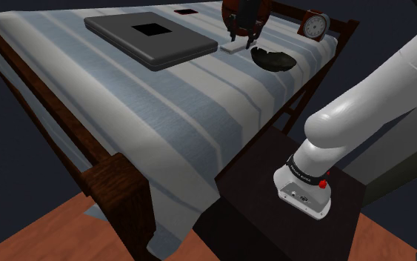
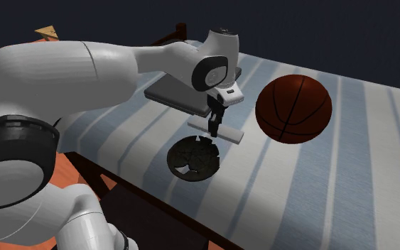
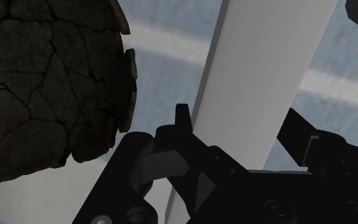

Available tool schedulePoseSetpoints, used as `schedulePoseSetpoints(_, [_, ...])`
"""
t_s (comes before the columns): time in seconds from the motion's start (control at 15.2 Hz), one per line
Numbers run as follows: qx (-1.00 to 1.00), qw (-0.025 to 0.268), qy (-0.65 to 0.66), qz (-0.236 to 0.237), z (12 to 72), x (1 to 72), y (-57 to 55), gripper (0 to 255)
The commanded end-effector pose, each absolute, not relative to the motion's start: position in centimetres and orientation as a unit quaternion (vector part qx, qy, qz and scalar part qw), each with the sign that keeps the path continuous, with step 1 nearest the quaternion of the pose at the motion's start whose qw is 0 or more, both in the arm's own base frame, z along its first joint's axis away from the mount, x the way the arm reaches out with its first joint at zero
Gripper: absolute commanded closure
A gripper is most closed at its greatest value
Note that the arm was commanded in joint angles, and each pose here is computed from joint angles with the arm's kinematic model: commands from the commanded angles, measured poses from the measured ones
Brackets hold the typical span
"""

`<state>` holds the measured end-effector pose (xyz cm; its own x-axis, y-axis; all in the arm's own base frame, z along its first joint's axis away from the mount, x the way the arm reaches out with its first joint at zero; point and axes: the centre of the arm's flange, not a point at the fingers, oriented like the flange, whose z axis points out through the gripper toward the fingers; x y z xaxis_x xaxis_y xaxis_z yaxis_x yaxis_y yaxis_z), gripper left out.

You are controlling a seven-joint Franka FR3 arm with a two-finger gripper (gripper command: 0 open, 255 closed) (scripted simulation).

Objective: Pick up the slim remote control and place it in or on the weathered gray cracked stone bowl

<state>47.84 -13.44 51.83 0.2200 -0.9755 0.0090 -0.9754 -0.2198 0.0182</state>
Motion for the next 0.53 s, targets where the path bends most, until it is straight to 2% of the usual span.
schedulePoseSetpoints(0.0, [0.781, 0.010, -0.625, -0.002, 53.0, 47.8, -13.3, 255])
schedulePoseSetpoints(0.46, [0.781, 0.010, -0.625, -0.002, 56.7, 47.8, -13.3, 255])
